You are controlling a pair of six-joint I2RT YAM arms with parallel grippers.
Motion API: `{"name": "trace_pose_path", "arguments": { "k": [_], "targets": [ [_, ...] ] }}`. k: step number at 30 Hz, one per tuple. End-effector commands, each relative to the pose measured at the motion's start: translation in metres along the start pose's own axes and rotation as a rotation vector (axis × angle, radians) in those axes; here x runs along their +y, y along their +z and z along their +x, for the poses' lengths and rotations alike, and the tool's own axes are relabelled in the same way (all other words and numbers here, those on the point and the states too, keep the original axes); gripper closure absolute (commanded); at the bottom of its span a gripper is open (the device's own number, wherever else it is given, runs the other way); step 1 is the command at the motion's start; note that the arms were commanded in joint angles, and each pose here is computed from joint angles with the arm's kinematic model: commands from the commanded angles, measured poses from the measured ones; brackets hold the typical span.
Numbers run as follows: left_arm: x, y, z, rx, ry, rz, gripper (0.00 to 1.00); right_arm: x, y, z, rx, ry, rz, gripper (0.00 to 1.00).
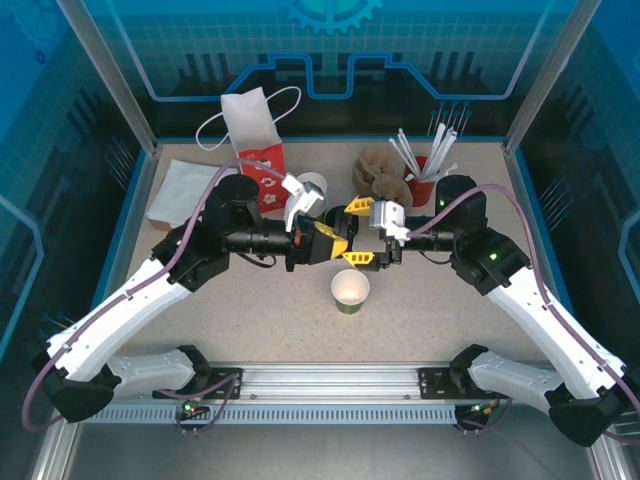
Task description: Pack the takeout coffee
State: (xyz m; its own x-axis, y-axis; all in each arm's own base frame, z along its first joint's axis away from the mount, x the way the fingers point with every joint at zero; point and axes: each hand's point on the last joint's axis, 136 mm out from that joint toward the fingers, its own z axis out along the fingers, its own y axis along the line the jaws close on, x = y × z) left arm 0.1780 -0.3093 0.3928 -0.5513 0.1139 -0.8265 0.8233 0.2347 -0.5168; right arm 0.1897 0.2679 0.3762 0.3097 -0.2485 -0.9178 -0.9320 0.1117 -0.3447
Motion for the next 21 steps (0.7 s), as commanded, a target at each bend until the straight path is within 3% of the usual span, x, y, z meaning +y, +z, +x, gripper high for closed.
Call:
{"name": "trace_pose_path", "arguments": {
  "k": [1, 21],
  "targets": [
    [-0.0124, -0.0062, -0.0160, -0.063, 0.057, 0.035, 1.00, 0.0077, 0.0011, 0.0180, 0.061, 0.057, -0.018, 0.23],
    [-0.0130, -0.0070, -0.0185, -0.072, 0.059, 0.035, 1.00, 0.0070, 0.0101, 0.0230, 0.050, 0.094, -0.045, 0.22]
  ]
}}
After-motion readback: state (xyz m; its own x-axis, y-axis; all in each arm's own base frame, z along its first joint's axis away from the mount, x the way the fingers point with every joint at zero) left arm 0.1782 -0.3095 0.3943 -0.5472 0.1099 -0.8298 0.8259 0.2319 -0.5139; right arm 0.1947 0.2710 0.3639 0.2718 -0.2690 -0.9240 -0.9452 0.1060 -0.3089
